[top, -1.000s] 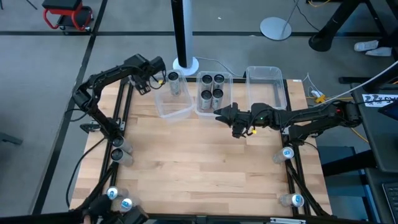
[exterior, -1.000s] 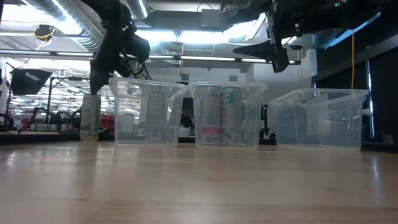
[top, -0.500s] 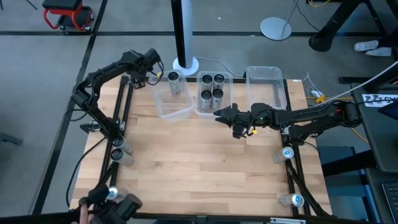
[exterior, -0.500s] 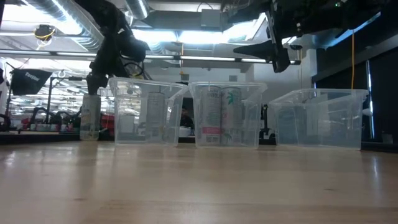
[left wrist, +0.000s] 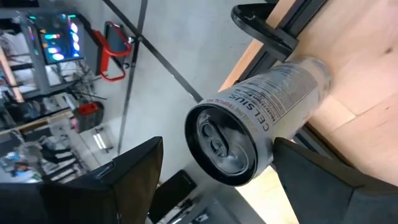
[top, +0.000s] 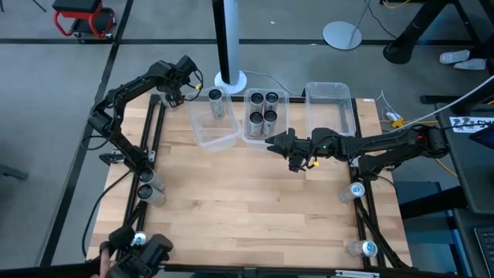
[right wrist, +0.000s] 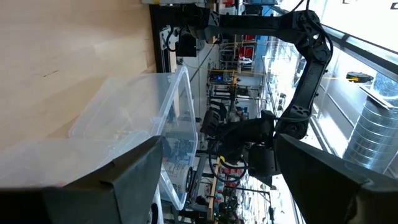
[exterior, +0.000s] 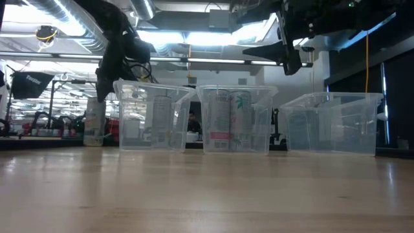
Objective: Sort soda cans
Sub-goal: Put the top white and black starfruit soda can into the left transparent bin
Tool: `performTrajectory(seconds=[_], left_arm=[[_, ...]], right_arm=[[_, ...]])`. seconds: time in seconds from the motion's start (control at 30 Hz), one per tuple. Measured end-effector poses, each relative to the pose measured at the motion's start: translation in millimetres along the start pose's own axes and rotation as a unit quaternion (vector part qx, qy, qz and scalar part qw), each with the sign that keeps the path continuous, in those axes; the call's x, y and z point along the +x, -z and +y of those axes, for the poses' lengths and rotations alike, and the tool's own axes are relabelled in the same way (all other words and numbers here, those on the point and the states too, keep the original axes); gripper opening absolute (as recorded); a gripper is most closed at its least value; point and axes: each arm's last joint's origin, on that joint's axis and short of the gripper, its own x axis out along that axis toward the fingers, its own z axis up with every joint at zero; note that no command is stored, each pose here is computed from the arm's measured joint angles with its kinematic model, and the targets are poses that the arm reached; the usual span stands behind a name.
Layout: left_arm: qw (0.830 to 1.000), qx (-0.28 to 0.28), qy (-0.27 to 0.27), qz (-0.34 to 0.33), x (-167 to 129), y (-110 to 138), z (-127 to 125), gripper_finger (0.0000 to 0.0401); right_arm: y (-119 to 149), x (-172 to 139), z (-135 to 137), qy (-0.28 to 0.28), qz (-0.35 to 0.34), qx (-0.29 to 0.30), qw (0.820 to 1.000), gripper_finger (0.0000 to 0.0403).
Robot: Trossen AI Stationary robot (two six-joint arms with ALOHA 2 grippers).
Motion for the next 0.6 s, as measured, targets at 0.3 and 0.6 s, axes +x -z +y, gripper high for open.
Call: performTrajectory(seconds=[0.3, 0.6], left_arm=[[0.999, -0.039, 0.034, -0.008, 4.4, 0.5, 1.2, 0.0296], [0.997, -0.065, 0.036, 0.029, 21.8, -3.0, -0.2, 0.0296]], right_arm=[[-0.3, 0.0, 0.0, 0.000, -0.005, 0.000, 1.000, 0.0312], [-0.3, 0.0, 0.0, 0.000, -0.005, 0.000, 1.000, 0.0312]])
